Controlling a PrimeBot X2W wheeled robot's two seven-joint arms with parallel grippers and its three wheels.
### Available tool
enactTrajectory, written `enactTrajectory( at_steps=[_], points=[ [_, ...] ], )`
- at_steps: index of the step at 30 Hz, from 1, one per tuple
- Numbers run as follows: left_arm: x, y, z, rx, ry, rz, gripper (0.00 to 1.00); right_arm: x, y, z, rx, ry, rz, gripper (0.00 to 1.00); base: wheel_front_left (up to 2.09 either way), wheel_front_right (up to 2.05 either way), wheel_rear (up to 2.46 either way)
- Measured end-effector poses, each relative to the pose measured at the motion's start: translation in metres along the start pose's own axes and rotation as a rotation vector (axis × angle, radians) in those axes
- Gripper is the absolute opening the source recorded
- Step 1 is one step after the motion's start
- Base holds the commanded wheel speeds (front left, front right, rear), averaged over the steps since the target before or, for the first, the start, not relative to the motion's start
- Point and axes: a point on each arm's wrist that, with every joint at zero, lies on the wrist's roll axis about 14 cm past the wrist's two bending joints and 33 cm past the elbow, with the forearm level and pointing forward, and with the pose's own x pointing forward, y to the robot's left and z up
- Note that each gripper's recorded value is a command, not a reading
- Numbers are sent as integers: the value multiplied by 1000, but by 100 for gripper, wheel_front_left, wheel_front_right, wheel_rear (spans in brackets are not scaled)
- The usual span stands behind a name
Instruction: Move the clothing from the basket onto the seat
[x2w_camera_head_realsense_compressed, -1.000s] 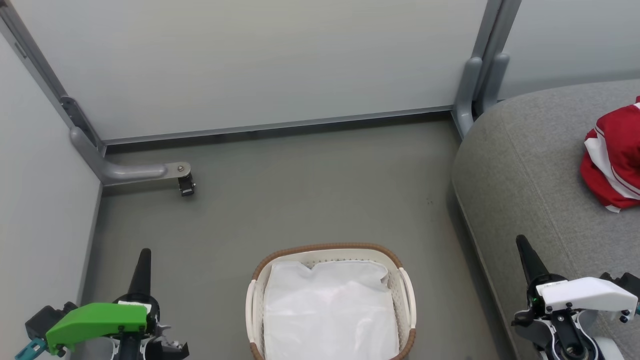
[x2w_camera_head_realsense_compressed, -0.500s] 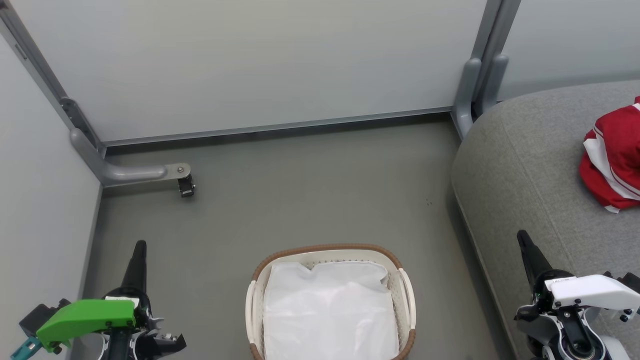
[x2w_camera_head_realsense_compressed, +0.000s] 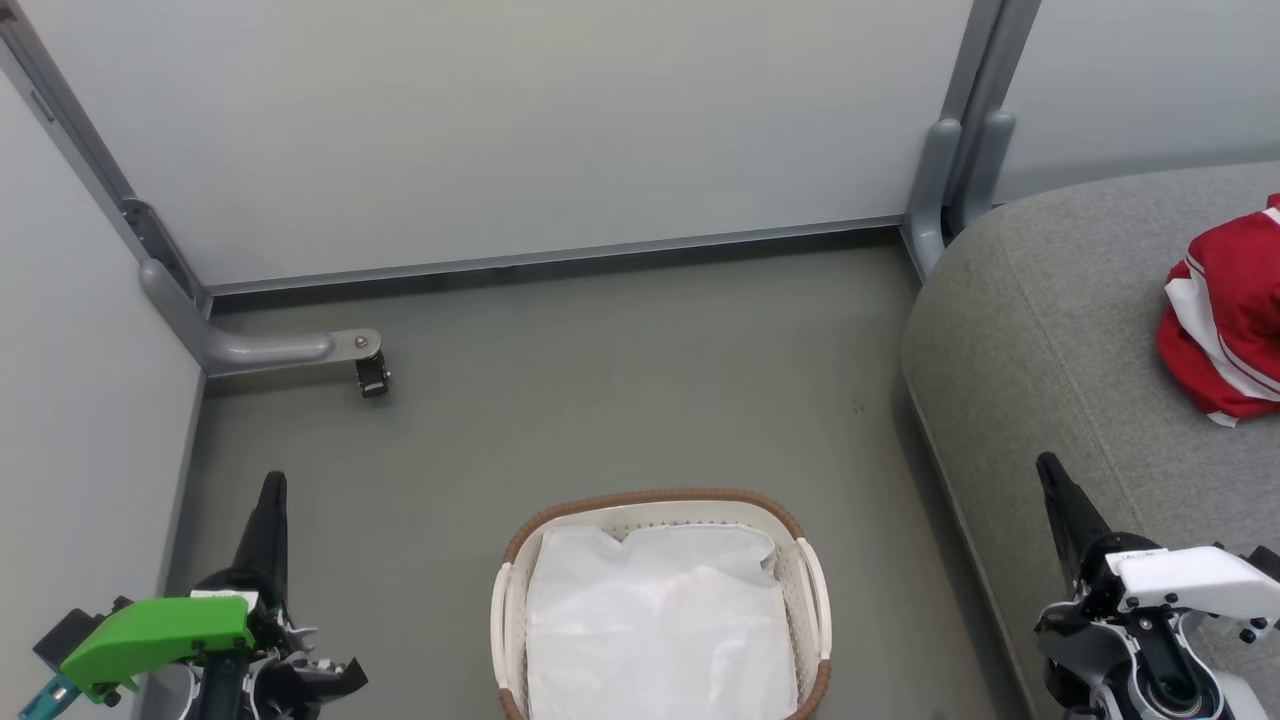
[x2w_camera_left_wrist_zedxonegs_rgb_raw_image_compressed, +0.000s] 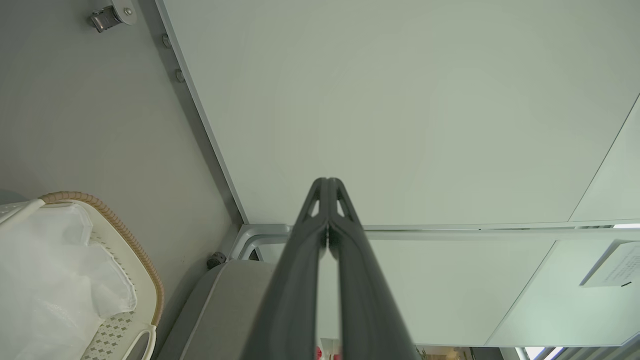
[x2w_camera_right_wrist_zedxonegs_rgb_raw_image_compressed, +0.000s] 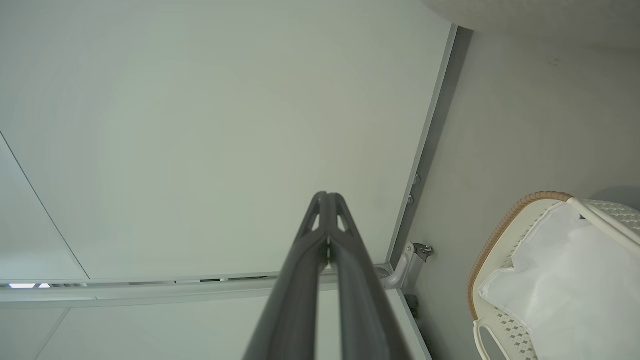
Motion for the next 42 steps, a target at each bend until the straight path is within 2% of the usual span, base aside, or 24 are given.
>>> enactTrajectory(
  at_steps=[7, 42],
  points=[
    [1, -6, 2, -40, -3, -22, 0, 0, 3, 1, 40, 0, 13, 0, 0, 0, 0],
    [2, -7, 2, -40, -2, -25, 0, 0, 4, 1, 40, 0, 14, 0, 0, 0, 0]
  ],
)
